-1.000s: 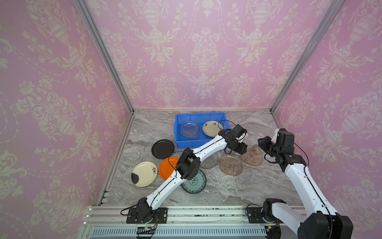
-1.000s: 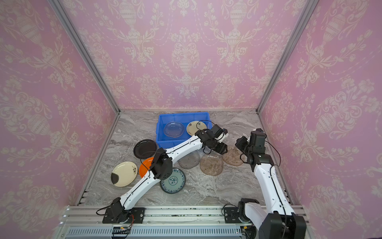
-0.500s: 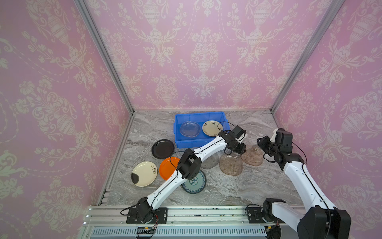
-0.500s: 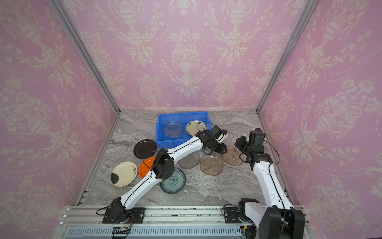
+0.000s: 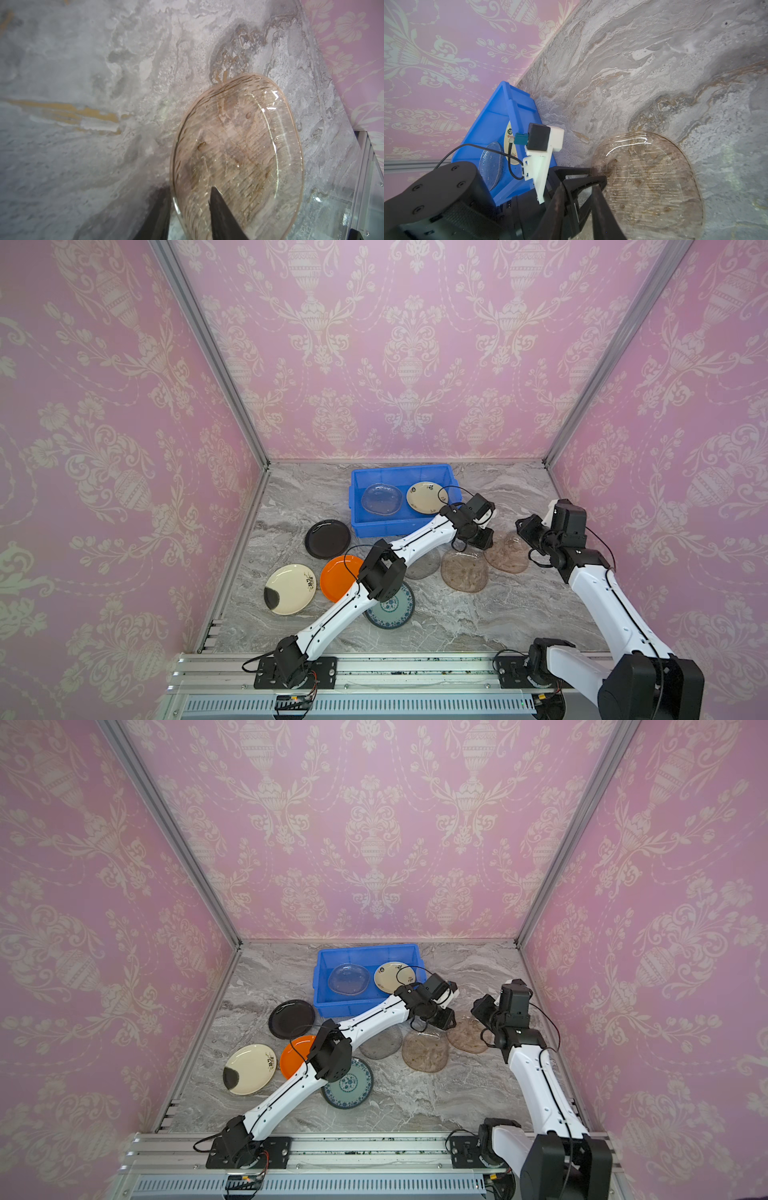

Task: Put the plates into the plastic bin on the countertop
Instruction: 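Lift the amber glass plate upright with the left gripper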

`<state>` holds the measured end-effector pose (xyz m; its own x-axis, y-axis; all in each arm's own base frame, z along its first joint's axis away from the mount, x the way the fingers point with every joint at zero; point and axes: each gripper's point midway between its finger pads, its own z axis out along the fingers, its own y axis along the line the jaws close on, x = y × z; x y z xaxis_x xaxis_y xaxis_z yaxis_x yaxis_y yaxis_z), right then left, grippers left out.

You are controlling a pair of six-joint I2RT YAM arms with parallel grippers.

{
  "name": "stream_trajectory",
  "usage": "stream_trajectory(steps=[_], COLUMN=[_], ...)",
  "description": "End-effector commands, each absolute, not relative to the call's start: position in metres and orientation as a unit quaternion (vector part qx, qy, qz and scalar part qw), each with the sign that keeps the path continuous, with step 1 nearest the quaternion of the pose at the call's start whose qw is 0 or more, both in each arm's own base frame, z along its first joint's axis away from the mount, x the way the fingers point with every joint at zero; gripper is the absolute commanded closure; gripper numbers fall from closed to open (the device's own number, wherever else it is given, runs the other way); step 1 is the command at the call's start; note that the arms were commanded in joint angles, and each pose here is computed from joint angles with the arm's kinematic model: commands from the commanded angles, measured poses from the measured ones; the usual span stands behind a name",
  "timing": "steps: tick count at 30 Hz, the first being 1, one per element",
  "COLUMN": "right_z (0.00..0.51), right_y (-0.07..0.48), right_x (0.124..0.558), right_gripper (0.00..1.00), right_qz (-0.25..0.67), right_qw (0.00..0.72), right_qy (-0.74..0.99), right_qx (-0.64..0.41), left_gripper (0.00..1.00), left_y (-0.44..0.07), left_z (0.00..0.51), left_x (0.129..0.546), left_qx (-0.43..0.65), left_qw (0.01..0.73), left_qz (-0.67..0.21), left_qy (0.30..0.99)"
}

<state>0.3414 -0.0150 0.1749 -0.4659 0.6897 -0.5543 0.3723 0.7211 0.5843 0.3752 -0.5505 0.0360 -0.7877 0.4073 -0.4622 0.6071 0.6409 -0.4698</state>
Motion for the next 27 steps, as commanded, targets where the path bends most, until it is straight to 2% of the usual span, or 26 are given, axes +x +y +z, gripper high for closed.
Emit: stream_trajectory(steps=[1,8,12,15,20,27], right_z=[0.169,0.168,0.174,0.188,0.223,0.295], right_y=[-0.014,-0.014,-0.016,-0.021,-0.027,-0.040], right_x=[0.340,0.339,0.342,0.346,0.355,0.362], right_gripper=[0.74,0.74,0.74,0.73,0.73,0.73], right_qz=[0.204,0.205,0.195,0.186,0.178,0.159], right_qw=[0.402,0.404,0.404,0.421,0.455,0.521], right_qy=[0.831,0.831,0.837,0.832,0.818,0.786], right_qx=[0.324,0.323,0.313,0.309,0.302,0.292], left_gripper=[0.69,0.85,0.89,1.00,1.00,1.00], left_y=[-0.550,-0.552,-0.554,-0.559,-0.574,-0.586], left_z=[0.026,0.029,0.039,0.052,0.091,0.183], left_x=[0.369,0.370,0.370,0.370,0.373,0.374], left_qx=[0.277,0.276,0.280,0.281,0.280,0.275], left_qw=[0.142,0.144,0.149,0.156,0.181,0.221], left_qz=[-0.311,-0.315,-0.322,-0.338,-0.386,-0.472], left_qy=[0.898,0.896,0.892,0.884,0.860,0.808])
